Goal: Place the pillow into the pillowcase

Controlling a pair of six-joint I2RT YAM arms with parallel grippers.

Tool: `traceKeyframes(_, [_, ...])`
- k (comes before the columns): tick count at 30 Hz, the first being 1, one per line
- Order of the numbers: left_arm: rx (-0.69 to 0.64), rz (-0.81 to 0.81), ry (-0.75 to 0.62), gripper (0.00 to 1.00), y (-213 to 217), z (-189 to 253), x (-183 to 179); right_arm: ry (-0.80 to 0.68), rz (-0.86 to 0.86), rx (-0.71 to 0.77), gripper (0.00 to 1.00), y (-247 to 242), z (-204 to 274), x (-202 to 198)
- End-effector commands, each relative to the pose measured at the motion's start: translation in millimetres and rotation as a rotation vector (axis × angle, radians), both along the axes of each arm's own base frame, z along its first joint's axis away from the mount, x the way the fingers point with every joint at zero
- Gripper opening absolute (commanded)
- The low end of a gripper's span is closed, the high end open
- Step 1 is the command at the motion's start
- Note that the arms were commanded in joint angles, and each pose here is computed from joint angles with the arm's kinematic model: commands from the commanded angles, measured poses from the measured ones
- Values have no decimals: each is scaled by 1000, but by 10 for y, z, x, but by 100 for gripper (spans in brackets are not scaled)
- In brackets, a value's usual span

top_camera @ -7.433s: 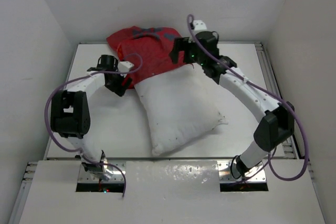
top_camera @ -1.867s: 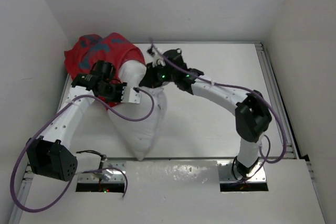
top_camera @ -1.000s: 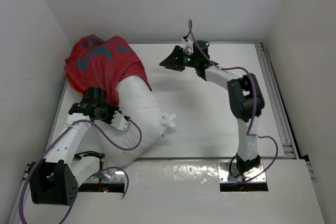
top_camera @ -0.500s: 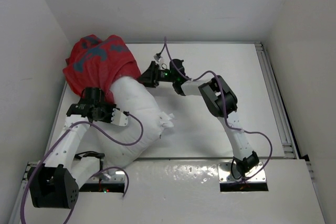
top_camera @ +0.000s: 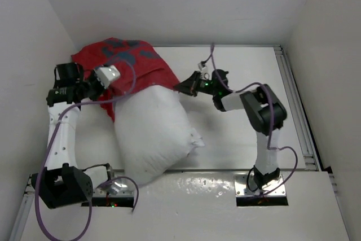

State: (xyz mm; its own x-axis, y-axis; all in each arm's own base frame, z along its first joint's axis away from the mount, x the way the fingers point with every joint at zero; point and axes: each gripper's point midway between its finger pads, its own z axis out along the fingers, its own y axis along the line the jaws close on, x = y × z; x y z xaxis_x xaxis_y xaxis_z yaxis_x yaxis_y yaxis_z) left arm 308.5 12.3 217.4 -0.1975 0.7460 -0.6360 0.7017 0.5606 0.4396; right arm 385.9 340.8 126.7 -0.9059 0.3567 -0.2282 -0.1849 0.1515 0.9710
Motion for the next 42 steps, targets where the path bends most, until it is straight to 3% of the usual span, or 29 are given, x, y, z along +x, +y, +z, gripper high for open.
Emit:
traceKeyframes(1, [-249, 128, -126, 0, -39, 705, 332, -220, -213, 140, 0, -774, 1153, 310])
traceKeyframes(6, [-298, 250, -220, 0, 150, 1092, 592, -235, -330, 98, 0, -1420, 1465, 316])
traceKeyframes(12, [-237, 214, -318, 0, 28, 1337, 825, -223, -440, -11, 0, -1894, 1689, 453])
traceKeyframes(14, [-254, 195, -314, 0, -82, 1426, 968, -256, -491, 3, 0, -1983, 2056, 573])
traceKeyframes(15, [-268, 182, -371, 0, -116, 1783, 1018, -206, -516, 3, 0, -2009, 2111, 630])
traceKeyframes(17, [-324, 176, -436, 0, -173, 2308, 1184, -321, -564, 41, 0, -2064, 2769, 765])
traceKeyframes(22, [-431, 197, -438, 0, -206, 2877, 1475, -494, -701, 93, 0, -2377, 3954, 803])
traceKeyframes(28, [-510, 309, -421, 0, -47, 2729, 1578, -453, -855, 180, 0, -3007, 4191, 800])
traceKeyframes(32, [-574, 292, -372, 0, -94, 2656, 1587, -463, -939, 174, 0, -3194, 4278, 710])
traceKeyframes(35, [-617, 291, -264, 0, -159, 2365, 1690, -477, -950, 144, 0, -3130, 4294, 705])
traceKeyframes(39, [-629, 314, -51, 0, -295, 1611, 1866, -336, -944, 72, 0, -3064, 3796, 1083])
traceKeyframes(42, [-655, 334, 35, 0, -255, 1414, 1997, -360, -910, 92, 0, -3055, 4112, 1102])
